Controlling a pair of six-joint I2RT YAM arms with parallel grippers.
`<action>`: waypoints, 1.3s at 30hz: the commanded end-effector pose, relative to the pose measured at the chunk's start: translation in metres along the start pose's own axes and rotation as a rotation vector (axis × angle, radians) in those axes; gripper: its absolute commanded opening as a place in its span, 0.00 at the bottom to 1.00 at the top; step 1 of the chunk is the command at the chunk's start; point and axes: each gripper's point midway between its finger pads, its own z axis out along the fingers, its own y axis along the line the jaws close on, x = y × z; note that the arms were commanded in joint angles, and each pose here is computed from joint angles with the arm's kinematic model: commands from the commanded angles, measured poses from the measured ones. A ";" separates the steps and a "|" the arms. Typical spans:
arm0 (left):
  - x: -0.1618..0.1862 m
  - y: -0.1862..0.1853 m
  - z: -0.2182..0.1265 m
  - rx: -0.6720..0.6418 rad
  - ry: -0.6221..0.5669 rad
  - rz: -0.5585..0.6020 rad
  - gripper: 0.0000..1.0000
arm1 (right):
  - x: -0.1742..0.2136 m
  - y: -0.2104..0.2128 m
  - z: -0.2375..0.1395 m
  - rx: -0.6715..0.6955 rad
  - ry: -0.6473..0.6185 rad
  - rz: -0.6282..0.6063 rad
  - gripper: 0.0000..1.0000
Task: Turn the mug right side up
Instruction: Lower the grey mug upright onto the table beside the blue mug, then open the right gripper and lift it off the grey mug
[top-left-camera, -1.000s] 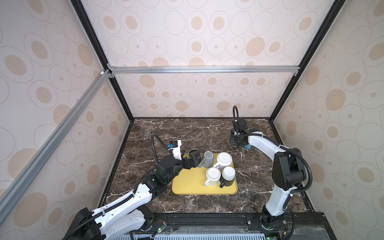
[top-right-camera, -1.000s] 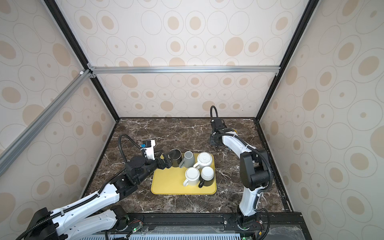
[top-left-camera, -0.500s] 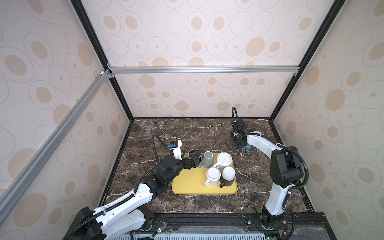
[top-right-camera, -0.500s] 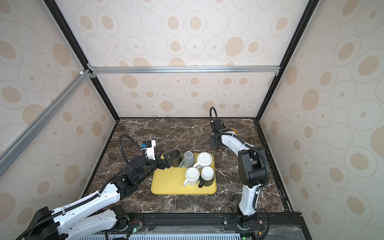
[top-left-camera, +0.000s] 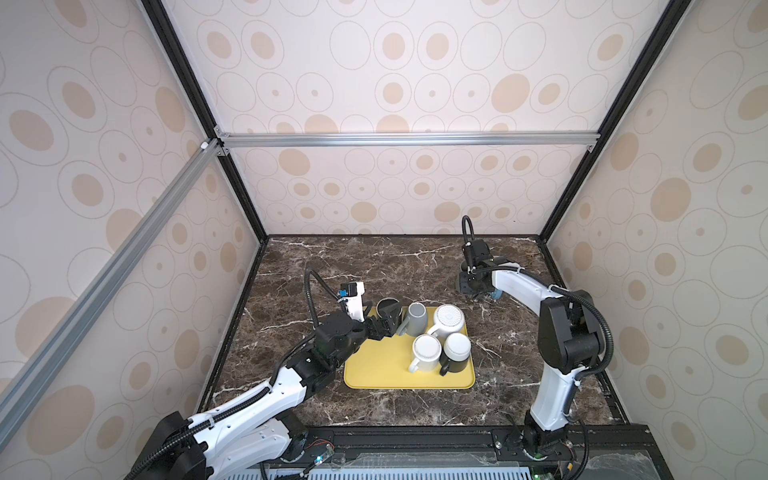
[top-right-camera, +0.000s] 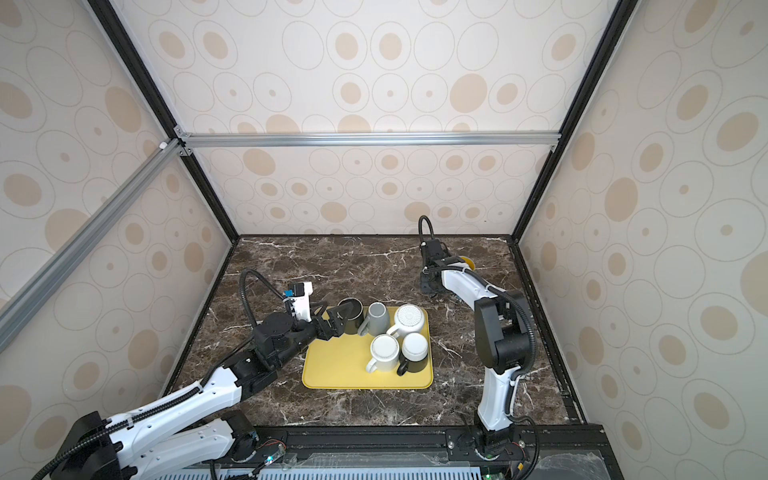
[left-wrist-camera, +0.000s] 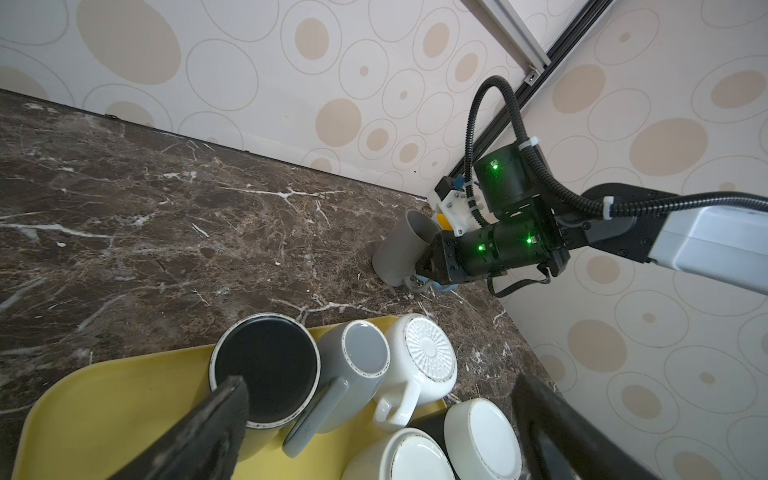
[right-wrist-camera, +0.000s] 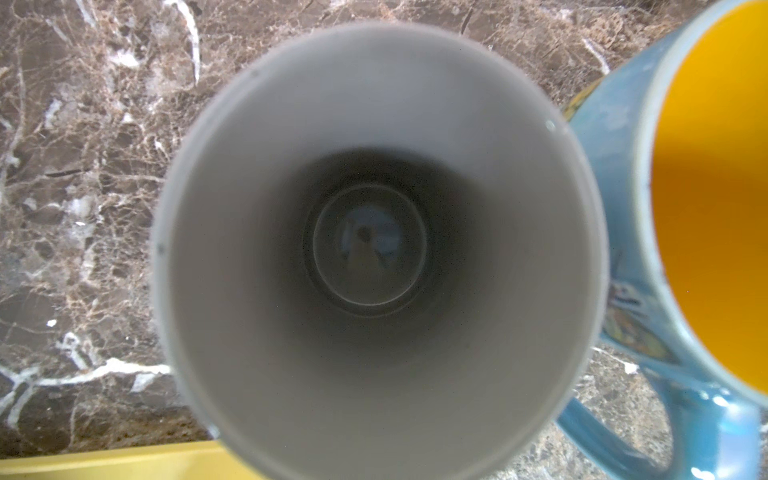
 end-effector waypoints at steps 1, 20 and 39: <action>-0.005 -0.001 0.002 0.012 -0.020 -0.015 1.00 | -0.024 -0.005 -0.006 0.028 -0.080 0.013 0.00; -0.006 0.002 -0.002 0.006 -0.035 -0.024 1.00 | -0.021 -0.006 -0.010 0.026 -0.076 0.029 0.18; -0.013 0.014 -0.012 -0.076 -0.056 0.047 0.99 | -0.012 -0.027 -0.103 -0.019 -0.159 0.047 0.60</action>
